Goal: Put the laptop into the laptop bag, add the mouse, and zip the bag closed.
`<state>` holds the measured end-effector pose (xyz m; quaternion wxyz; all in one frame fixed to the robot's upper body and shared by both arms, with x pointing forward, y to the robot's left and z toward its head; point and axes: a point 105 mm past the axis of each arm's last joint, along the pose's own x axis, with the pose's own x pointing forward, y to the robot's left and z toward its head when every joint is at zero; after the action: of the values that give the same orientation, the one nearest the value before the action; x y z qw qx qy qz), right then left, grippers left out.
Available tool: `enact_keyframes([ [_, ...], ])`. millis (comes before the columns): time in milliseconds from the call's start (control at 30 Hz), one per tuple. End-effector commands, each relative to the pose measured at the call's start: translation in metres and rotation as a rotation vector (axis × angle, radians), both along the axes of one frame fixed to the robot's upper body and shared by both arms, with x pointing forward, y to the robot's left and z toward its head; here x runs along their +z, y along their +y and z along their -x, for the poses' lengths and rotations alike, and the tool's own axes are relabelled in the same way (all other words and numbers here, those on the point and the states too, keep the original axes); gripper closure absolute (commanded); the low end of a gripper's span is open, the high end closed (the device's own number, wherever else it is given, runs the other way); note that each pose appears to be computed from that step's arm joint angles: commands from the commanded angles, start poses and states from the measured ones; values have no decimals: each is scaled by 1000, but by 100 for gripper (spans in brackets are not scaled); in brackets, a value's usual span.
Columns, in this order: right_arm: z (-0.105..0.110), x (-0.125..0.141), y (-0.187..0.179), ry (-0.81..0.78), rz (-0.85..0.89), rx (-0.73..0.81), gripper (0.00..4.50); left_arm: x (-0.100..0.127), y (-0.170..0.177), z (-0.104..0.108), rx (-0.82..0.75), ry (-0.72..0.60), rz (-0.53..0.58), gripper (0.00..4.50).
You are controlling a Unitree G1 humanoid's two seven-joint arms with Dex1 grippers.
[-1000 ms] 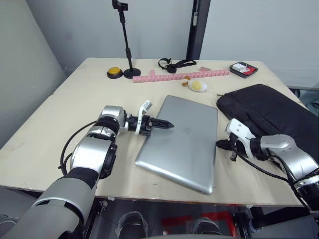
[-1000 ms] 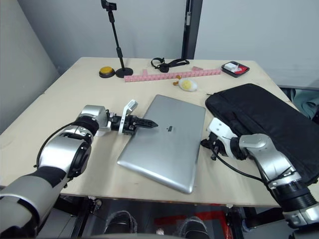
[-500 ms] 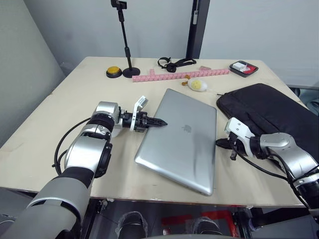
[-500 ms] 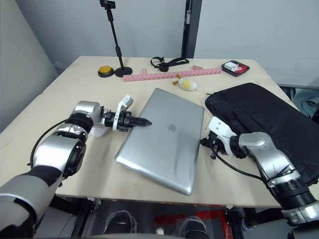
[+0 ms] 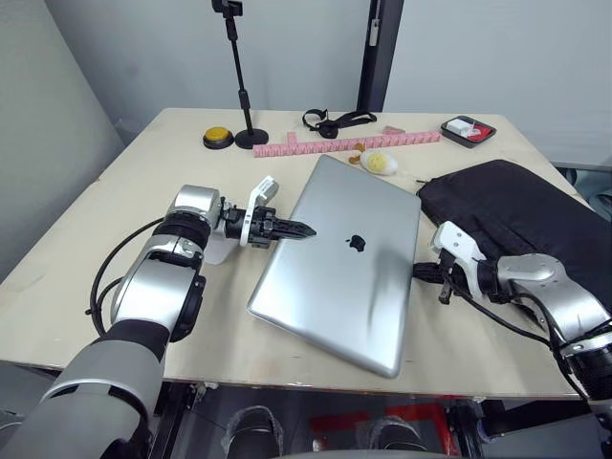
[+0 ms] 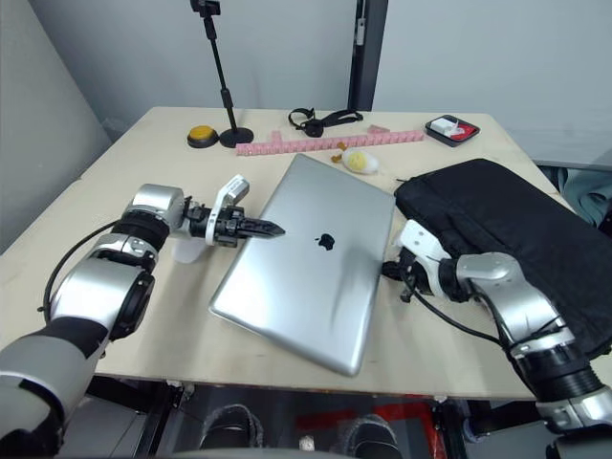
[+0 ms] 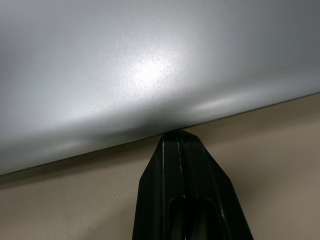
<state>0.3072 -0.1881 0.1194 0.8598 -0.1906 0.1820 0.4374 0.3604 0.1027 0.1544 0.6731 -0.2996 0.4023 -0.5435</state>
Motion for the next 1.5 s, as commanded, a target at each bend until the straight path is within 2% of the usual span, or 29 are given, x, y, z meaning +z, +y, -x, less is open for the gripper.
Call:
enact_keyframes([
  [33, 6, 44, -5, -110, -76, 23, 450, 57, 0, 0, -7, -92, 185, 417],
  [100, 12, 59, -12, -134, -112, 17, 450, 70, 4, 3, 4, -84, 244, 417],
  [167, 18, 86, -25, -179, -184, -9, 450, 82, 7, 7, 19, -91, 291, 417],
  [233, 32, 116, -38, -211, -257, -16, 394, 96, 12, 11, 40, -93, 355, 417],
  [333, 53, 141, -52, -230, -257, -2, 300, 102, 16, 18, 60, -101, 394, 417],
  [500, 69, 163, -76, -258, -228, -62, 133, 101, 18, 23, 98, -139, 423, 417],
  [633, 73, 162, -86, -238, -204, -111, 2, 97, 21, 28, 114, -157, 419, 417],
  [733, 70, 157, -90, -219, -193, -140, 2, 93, 24, 28, 137, -143, 417, 417],
  [867, 37, 108, -105, -165, -64, -339, 2, 85, 27, 28, 170, -122, 401, 417],
  [1033, 11, 56, -123, -127, 75, -491, 2, 84, 19, 30, 162, -123, 394, 417],
  [1200, -3, 32, -126, -112, 90, -511, 2, 81, 17, 32, 161, -119, 387, 417],
  [1500, -12, 9, -140, -67, 47, -573, 2, 74, 15, 32, 179, -92, 380, 417],
])
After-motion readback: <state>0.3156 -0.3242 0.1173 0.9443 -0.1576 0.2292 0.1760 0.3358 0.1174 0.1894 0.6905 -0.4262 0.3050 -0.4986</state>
